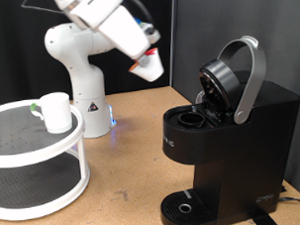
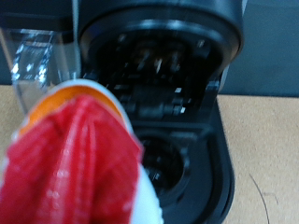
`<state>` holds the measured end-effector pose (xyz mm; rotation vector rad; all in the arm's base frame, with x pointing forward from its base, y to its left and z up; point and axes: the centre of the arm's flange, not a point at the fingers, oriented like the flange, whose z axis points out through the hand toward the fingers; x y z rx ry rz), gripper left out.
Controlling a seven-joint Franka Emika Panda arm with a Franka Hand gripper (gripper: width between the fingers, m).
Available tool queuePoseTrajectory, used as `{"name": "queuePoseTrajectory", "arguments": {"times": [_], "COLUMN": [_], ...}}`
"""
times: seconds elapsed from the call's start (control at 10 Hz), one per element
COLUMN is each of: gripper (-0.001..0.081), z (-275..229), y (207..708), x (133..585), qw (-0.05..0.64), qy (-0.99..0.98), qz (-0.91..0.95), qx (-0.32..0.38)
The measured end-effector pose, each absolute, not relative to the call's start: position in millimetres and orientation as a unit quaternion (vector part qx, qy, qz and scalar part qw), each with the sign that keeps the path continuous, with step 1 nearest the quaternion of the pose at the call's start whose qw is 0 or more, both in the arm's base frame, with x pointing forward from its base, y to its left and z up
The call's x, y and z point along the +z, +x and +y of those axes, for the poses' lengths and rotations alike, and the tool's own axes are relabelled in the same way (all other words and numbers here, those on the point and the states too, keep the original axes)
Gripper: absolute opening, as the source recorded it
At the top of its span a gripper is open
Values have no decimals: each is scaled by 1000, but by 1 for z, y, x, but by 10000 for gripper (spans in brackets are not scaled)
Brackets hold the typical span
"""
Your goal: Make a cup of coffee with the keurig machine
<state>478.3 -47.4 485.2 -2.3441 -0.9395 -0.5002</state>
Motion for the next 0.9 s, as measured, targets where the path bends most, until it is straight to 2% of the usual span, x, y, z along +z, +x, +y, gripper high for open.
{"name": "queuePoseTrajectory", "arguments": {"times": [0.5, 0.9], "gripper": [67, 67], "z": [2, 2], "y": [515, 507], "x": [495, 484], "qw": [258, 267], "qy": [-881, -874], "qz": [-349, -376], "qx": [-187, -155]}}
